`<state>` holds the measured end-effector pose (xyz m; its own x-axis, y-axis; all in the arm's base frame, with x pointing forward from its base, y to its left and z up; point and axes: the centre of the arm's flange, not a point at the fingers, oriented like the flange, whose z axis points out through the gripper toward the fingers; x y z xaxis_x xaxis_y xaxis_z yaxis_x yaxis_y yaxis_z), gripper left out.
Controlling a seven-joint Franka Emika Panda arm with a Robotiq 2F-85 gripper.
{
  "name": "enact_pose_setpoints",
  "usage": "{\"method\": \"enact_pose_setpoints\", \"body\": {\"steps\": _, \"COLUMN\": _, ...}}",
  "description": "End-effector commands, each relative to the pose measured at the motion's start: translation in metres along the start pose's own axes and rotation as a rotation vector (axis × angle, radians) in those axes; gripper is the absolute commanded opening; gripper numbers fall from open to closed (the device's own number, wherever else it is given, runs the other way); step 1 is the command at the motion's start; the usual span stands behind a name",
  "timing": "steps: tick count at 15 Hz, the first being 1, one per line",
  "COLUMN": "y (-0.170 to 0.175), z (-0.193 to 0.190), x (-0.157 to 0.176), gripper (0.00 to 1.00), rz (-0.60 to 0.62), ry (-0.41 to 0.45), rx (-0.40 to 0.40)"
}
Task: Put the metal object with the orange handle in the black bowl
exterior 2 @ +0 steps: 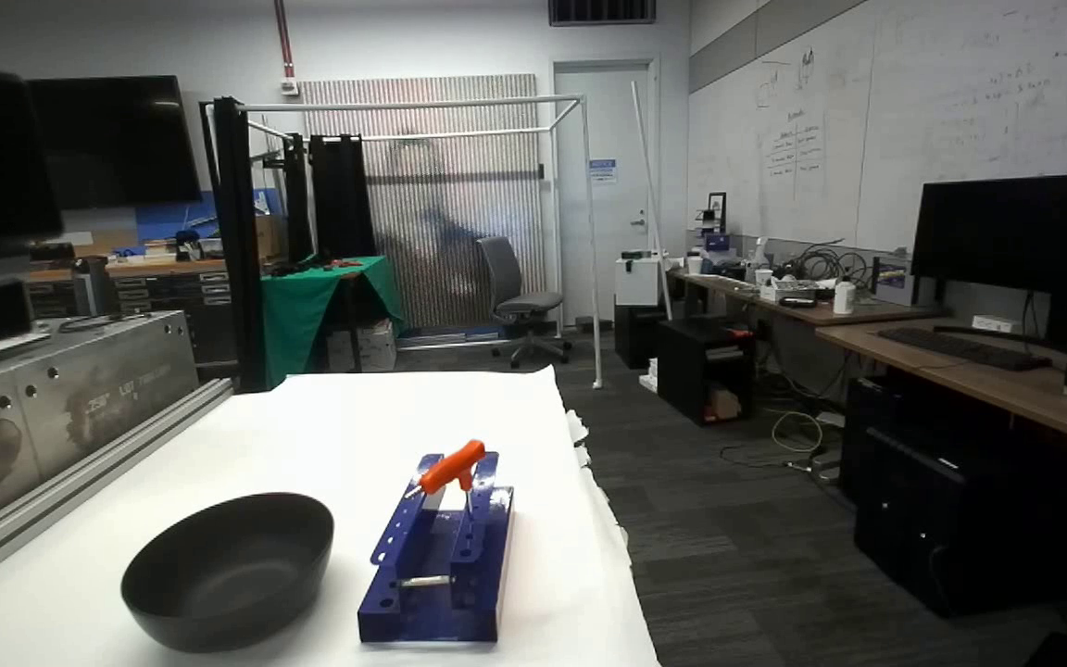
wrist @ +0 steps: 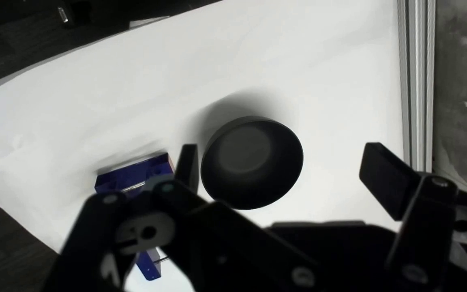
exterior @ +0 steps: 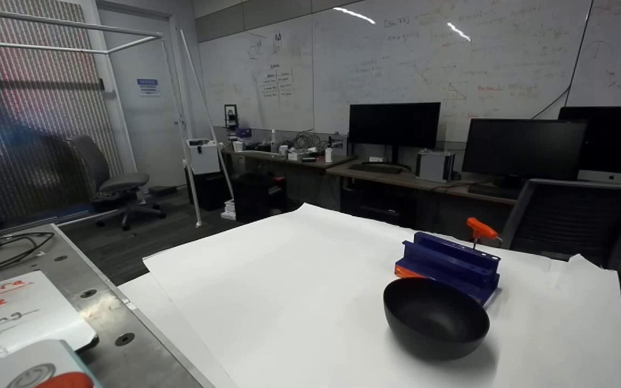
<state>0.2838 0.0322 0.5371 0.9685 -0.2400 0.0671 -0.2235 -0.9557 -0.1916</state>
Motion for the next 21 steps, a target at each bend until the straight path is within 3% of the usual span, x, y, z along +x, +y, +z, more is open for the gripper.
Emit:
{"method": "enact_pose_setpoints", "body": {"steps": 1, "y": 0.002, "z": 0.003, "x": 0.058, "gripper": 1.0, "rz": -0.004, "ry": -0.003, "rx": -0.028}}
{"method": "enact_pose_setpoints", "body": {"steps": 6, "y": 0.024, "z": 0.022, "x": 0.148, "gripper": 1.0, "rz": 0.037, "ry": 0.011, "rx": -0.167}}
{"method": "enact_pose_setpoints", "body": {"steps": 11, "y": 0.058, "z": 0.052, "x": 0.22, "gripper": 1.0, "rz": 0.082, "ry": -0.003, "rx": -0.182}}
{"method": "enact_pose_setpoints", "body": {"steps": 14, "y": 0.079, "z": 0.077, "x": 0.246, "gripper": 1.0, "rz": 0.121, "ry": -0.048, "rx": -0.18}}
{"method": "enact_pose_setpoints", "body": {"steps": 21, "y": 0.127, "z": 0.134, "x": 0.268, "gripper": 1.0, "rz": 0.214, "ry": -0.09, "rx": -0.196}}
